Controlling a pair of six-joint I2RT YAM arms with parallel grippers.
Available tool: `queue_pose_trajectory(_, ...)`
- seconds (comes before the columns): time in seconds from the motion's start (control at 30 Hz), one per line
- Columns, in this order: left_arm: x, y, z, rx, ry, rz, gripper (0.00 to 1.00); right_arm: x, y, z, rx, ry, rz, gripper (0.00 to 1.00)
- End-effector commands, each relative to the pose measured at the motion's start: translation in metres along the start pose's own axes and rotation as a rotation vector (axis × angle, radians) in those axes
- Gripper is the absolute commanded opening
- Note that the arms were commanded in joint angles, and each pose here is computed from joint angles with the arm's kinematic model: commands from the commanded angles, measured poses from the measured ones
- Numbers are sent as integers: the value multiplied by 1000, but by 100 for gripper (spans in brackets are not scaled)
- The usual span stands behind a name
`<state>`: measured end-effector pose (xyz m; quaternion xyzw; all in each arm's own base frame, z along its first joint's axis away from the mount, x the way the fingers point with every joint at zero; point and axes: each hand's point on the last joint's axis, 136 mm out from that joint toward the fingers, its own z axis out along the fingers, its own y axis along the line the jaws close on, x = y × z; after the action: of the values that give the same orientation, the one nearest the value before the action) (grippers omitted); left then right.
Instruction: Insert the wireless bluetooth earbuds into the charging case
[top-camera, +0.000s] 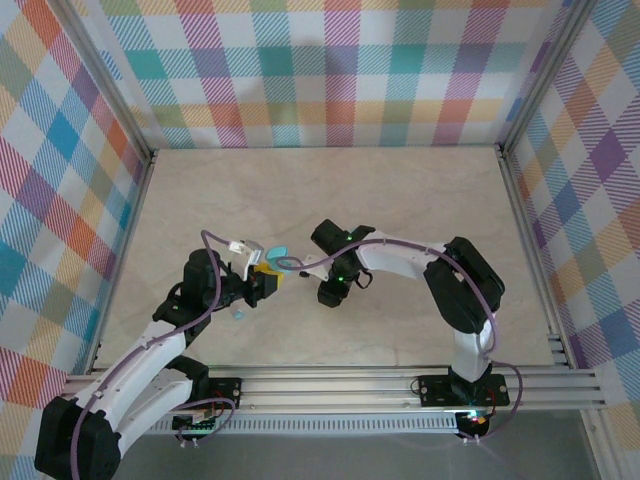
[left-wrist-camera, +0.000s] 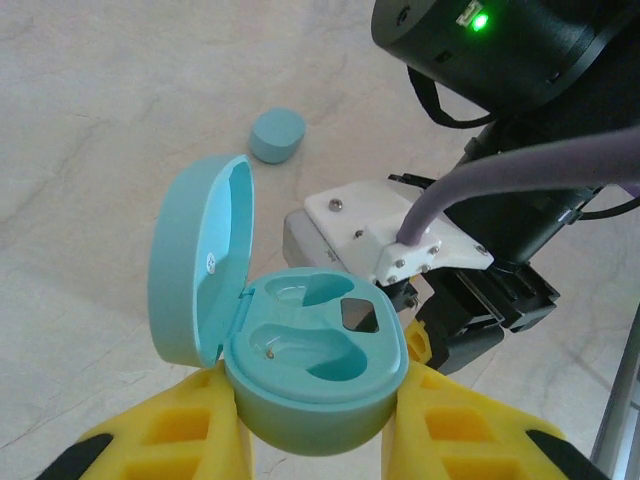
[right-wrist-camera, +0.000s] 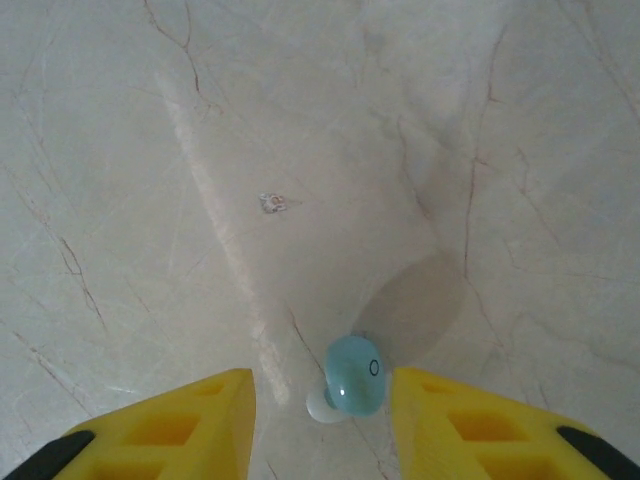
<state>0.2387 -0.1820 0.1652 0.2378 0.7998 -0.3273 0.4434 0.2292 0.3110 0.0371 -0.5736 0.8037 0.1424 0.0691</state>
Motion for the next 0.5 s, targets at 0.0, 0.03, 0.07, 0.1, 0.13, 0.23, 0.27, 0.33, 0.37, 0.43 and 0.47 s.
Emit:
queue_pose_trajectory(0.0, -2, -2, -2, -1, -9, 1, 2, 1, 2, -1, -19, 26, -41, 42)
queue_pose_trajectory(0.03, -2, -2, -3, -1, -10, 2, 2, 1, 1, 0, -17, 31, -39, 42)
queue_pose_trajectory(0.07, -1, -2, -2, -1, -7, 0, 2, 1, 0, 1, -15, 36, -40, 42)
queue_pose_trajectory(0.1, -2, -2, -2, -1, -10, 2, 2, 1, -1, 2, -13, 36, -38, 42)
queue_pose_trajectory(0.13, -2, -2, -2, -1, -9, 1, 2, 0, -1, 3, -14, 38, -39, 41)
queue_pose_trajectory(0.23, -3, -2, -3, -1, -9, 2, 2, -1, -4, 6, -6, 43, -36, 41)
queue_pose_trajectory(0.27, -3, -2, -3, -1, -10, 3, 2, -1, -5, 7, -4, 46, -36, 40)
queue_pose_trajectory(0.33, -4, -2, -3, -1, -9, 5, 2, -2, -7, 8, -2, 52, -35, 40)
queue_pose_trajectory(0.37, -3, -2, -3, -3, -8, 7, 2, -2, -7, 9, -1, 56, -35, 39)
queue_pose_trajectory(0.43, -4, -2, -3, -2, -9, 10, 2, -1, -8, 12, 0, 65, -32, 39)
queue_pose_trajectory(0.47, -3, -2, -4, -5, -8, 9, 2, 0, -8, 13, -1, 69, -32, 38)
